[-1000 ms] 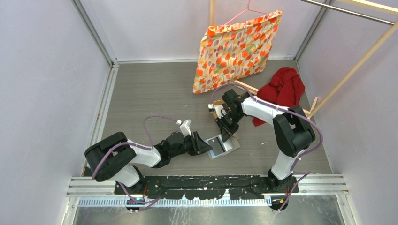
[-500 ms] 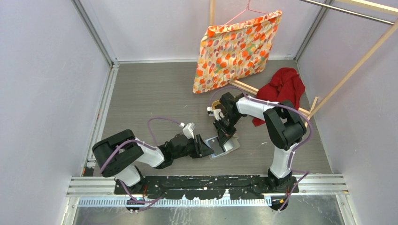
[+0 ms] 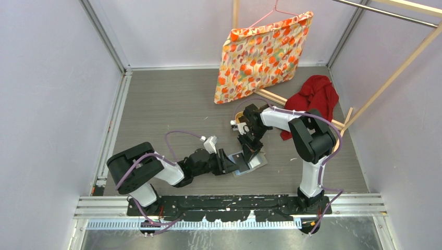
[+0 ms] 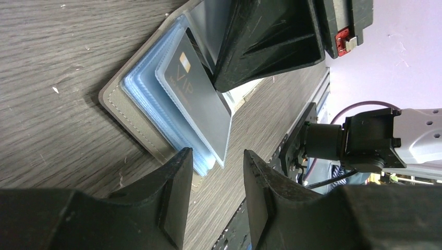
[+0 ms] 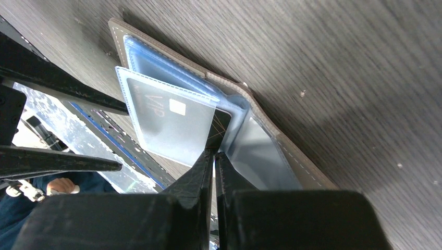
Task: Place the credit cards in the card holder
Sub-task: Insert the credit card into the card holder.
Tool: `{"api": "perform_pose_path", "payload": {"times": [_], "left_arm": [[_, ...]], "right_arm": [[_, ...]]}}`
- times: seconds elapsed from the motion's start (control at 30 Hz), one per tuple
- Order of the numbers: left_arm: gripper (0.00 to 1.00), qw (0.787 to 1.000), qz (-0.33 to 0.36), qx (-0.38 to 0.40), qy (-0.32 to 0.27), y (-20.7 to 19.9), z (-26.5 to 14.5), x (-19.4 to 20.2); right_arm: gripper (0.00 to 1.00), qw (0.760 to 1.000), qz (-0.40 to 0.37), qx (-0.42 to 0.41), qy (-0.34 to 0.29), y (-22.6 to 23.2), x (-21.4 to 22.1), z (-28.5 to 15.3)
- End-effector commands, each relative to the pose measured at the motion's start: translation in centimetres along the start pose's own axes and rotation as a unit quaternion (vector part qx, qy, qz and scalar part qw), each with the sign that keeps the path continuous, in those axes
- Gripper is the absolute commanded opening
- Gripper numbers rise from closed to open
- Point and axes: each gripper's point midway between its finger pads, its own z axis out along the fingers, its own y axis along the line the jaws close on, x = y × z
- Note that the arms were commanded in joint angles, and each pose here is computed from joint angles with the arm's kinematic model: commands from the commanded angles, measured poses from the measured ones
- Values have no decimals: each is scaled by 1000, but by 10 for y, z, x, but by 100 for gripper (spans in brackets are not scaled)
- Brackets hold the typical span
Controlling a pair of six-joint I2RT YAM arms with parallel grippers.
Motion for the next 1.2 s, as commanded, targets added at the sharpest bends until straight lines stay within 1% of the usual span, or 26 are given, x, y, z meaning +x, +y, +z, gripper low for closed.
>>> {"api": "perform_pose_path", "payload": {"times": [0.0,0.17,0.33,0.6,0.87,1.17], "left_arm": [[42,998,6,51,-36,-36,-1,-22],[43,998,10,38,-40,-37,-4,-26],[43,999,-3,27,-42,-35,-3,-27],[45,999,-10,-8,-44,-22,-3,-28],[45,999,-8,1,-42,-28,1,-29],[45,999,-10,-11,-39,-24,5,-29]], "right_arm": [[10,1000,-5,19,-8,-7,-9,-2],[10,1000,-4,19,-5,-6,-9,-1],[10,1000,-4,19,-5,-7,-9,-1],[11,1000,-3,18,-4,-7,-8,0],[11,1000,-4,18,-3,-6,-8,0],[11,1000,-4,15,-4,-5,-8,-1]]}}
